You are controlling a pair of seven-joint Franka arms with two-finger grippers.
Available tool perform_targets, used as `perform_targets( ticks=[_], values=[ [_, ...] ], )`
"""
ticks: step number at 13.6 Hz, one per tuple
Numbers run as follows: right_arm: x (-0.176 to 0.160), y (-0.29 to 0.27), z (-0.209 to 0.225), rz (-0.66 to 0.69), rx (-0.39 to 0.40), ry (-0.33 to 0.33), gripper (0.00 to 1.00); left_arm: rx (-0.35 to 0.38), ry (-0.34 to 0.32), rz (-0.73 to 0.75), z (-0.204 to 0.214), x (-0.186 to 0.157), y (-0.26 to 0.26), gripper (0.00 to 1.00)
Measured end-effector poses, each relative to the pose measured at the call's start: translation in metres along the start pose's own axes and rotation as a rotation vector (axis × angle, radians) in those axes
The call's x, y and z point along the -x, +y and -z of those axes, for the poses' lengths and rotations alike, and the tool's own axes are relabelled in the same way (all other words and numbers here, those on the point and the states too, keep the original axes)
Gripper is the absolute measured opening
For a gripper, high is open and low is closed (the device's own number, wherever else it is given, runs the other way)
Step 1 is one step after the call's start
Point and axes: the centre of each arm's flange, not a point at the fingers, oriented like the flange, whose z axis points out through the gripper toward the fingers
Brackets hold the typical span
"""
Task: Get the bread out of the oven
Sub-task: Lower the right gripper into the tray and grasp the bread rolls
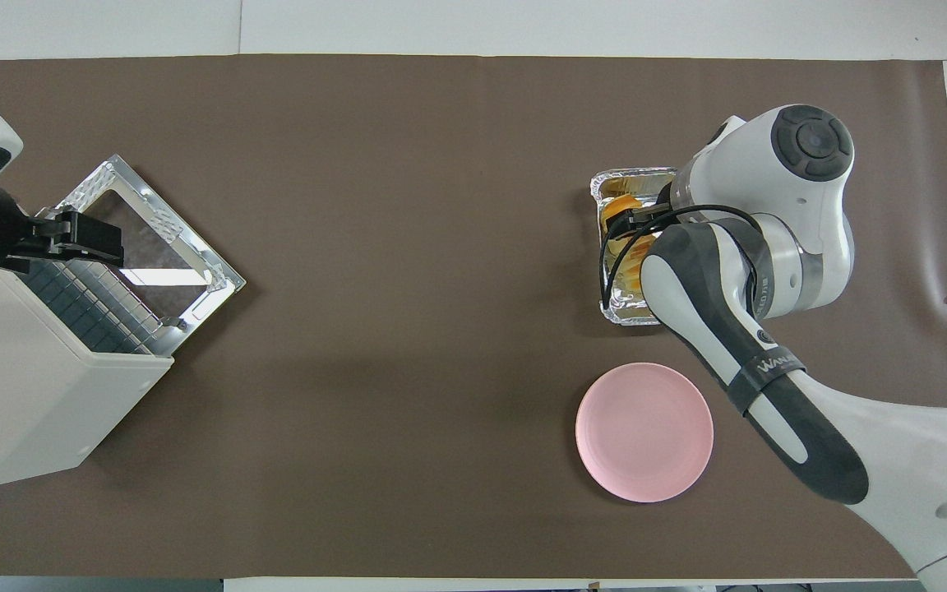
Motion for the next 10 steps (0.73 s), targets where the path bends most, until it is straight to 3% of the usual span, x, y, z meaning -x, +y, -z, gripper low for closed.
perform_targets(
  ticks=[5, 8, 10],
  values=[
    [0.006, 0.001, -0.021, -0.031, 0.001, -0.006, 0.96, 0.0, 0.0, -0.001, 0.0, 0.0, 0.001, 1.0],
    [0.008, 0.0, -0.023, -0.04, 0.001, -0.011, 0.65, 0.0, 0.0, -0.001, 0.0, 0.0, 0.001, 1.0],
    [0.01, 0.001, -0.027, -0.041, 0.001, -0.006, 0.62, 0.0, 0.0, -0.002, 0.0, 0.0, 0.001, 1.0]
  ],
)
